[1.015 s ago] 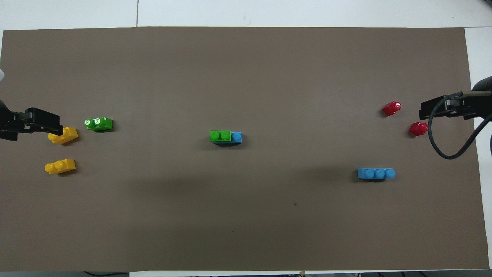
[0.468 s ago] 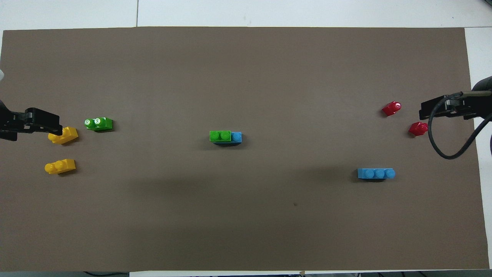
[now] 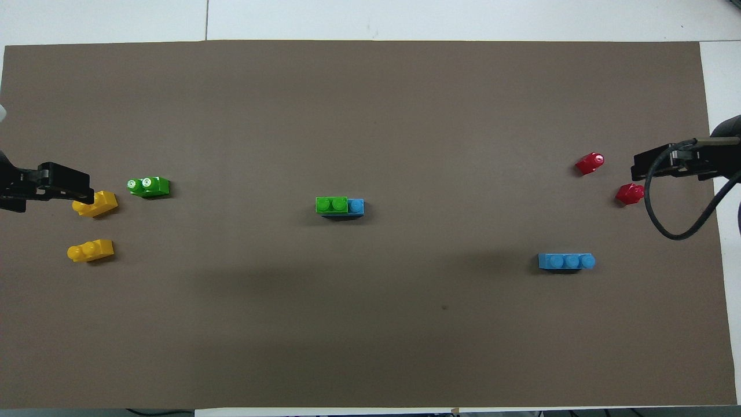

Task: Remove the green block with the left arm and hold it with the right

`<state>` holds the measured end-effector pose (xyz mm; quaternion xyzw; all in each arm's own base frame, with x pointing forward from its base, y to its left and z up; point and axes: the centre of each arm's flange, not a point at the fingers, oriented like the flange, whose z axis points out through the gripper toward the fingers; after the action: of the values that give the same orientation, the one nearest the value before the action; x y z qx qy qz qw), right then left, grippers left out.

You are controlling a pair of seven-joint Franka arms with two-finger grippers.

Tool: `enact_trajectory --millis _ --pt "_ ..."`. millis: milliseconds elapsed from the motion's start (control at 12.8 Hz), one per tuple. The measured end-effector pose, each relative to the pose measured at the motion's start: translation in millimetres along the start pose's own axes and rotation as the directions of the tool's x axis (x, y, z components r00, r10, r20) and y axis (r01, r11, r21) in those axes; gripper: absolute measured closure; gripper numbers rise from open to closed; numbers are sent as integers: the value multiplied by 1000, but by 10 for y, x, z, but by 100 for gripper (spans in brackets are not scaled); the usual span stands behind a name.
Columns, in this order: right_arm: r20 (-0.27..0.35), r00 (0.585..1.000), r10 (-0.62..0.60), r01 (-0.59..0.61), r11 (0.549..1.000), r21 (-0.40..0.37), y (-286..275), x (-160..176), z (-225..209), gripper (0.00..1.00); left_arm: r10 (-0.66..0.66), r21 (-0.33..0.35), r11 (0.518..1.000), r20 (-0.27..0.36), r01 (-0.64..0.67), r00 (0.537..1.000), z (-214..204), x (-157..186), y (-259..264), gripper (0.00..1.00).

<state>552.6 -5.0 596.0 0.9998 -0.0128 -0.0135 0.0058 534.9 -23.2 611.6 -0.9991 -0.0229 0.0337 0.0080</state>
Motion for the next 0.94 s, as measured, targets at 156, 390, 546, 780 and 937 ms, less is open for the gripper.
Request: enact_trajectory --millis 156,390,546,780,937 --pt "0 1000 0 0 1000 0 0 -1 -1 0 -2 0 1000 3 2 1000 11 -1 1 0" --pt "0 1000 0 0 1000 0 2 -1 -2 0 -28 1 1000 0 28 1000 8 -1 26 0" --pt "0 1000 1 -1 1000 0 2 -1 -2 0 -66 1 998 -1 66 998 7 -2 39 0" --pt "0 1000 1 -1 1000 0 1 -1 -2 0 -95 3 995 6 95 995 41 -10 127 0" --pt "0 999 49 -49 999 0 -6 -2 -2 0 -151 9 989 12 151 989 132 -22 341 0"
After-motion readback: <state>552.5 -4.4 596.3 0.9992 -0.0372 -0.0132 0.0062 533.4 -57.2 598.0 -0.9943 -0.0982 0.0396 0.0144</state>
